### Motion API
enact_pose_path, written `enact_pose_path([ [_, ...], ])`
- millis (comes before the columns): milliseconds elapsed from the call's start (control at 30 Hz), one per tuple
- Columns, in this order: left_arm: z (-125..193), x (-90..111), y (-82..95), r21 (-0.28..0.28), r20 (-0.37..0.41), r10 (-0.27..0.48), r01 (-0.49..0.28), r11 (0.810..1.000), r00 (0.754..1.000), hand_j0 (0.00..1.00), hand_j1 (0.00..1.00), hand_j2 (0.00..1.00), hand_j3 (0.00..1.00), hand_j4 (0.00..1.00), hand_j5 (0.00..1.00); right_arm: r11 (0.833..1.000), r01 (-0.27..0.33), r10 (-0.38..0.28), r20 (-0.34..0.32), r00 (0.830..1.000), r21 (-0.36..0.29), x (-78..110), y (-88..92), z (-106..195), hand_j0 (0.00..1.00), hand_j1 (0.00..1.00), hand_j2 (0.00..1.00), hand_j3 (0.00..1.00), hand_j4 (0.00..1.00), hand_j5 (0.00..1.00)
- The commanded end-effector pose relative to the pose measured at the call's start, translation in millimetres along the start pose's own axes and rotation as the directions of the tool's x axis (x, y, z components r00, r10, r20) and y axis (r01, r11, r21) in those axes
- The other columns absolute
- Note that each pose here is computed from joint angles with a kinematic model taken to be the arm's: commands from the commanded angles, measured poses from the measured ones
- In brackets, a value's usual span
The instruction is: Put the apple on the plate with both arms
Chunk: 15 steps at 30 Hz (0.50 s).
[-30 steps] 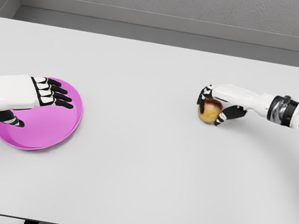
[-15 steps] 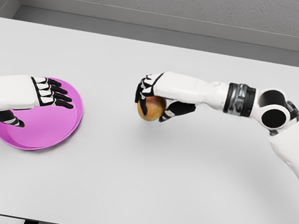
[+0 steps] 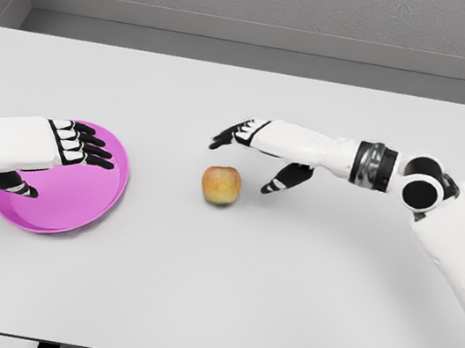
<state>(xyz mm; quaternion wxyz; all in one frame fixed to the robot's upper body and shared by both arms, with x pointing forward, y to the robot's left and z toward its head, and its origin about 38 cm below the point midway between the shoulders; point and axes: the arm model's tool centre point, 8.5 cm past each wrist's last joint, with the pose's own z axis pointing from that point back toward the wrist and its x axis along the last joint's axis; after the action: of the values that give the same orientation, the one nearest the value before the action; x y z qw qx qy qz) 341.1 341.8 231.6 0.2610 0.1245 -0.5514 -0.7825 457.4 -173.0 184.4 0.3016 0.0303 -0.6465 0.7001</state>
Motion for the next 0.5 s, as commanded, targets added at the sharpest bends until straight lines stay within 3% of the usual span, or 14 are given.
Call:
enact_pose_path([
  [0, -2.5, 0.1, 3.4, 0.013, 0.005, 0.000, 0.000, 1.000, 1.000, 1.00, 1.00, 1.00, 1.00, 1.00, 1.00, 0.985, -0.013, -0.001, -0.079, 0.997, -0.173, -16.4, -43.0, 44.8, 1.00, 1.00, 1.00, 1.00, 1.00, 1.00],
  [67, -14.7, 2.4, 10.1, 0.030, 0.032, -0.013, 0.012, 0.999, 0.999, 1.00, 1.00, 1.00, 1.00, 1.00, 1.00, 0.971, -0.026, -0.021, -0.195, 0.981, -0.236, -35.5, -48.4, 105.2, 1.00, 1.00, 1.00, 1.00, 1.00, 1.00],
  [100, -27.2, 6.5, 15.7, 0.039, 0.066, -0.025, 0.022, 0.999, 0.998, 1.00, 1.00, 1.00, 1.00, 1.00, 1.00, 0.966, -0.030, -0.028, -0.220, 0.975, -0.257, -39.5, -51.3, 119.1, 1.00, 1.00, 1.00, 1.00, 1.00, 1.00],
  [167, -69.5, 20.0, 41.6, 0.052, 0.163, -0.088, 0.080, 0.995, 0.983, 1.00, 1.00, 1.00, 1.00, 1.00, 1.00, 0.962, -0.033, -0.050, -0.293, 0.955, -0.270, -52.9, -54.1, 151.1, 1.00, 1.00, 1.00, 1.00, 1.00, 1.00],
  [200, -84.2, 24.0, 47.2, 0.029, 0.192, -0.102, 0.098, 0.995, 0.976, 1.00, 1.00, 1.00, 1.00, 1.00, 1.00, 0.961, -0.027, -0.062, -0.310, 0.949, -0.274, -57.2, -53.0, 159.0, 1.00, 1.00, 1.00, 1.00, 1.00, 1.00],
  [300, -169.3, 44.8, 59.0, -0.098, 0.331, -0.121, 0.162, 0.982, 0.936, 1.00, 1.00, 1.00, 1.00, 1.00, 1.00, 0.963, -0.006, -0.085, -0.326, 0.942, -0.270, -62.1, -42.8, 164.3, 1.00, 1.00, 1.00, 1.00, 1.00, 1.00],
  [400, -194.8, 37.1, 59.0, -0.110, 0.324, -0.087, 0.129, 0.985, 0.942, 1.00, 1.00, 1.00, 1.00, 1.00, 1.00, 0.965, 0.000, -0.086, -0.318, 0.944, -0.261, -60.9, -38.1, 159.9, 1.00, 1.00, 1.00, 1.00, 1.00, 1.00],
  [467, -206.0, 45.4, 75.0, -0.078, 0.347, -0.114, 0.150, 0.986, 0.931, 1.00, 1.00, 1.00, 1.00, 1.00, 1.00, 0.966, -0.004, -0.082, -0.318, 0.945, -0.260, -60.6, -39.9, 159.4, 1.00, 1.00, 1.00, 1.00, 1.00, 1.00],
])
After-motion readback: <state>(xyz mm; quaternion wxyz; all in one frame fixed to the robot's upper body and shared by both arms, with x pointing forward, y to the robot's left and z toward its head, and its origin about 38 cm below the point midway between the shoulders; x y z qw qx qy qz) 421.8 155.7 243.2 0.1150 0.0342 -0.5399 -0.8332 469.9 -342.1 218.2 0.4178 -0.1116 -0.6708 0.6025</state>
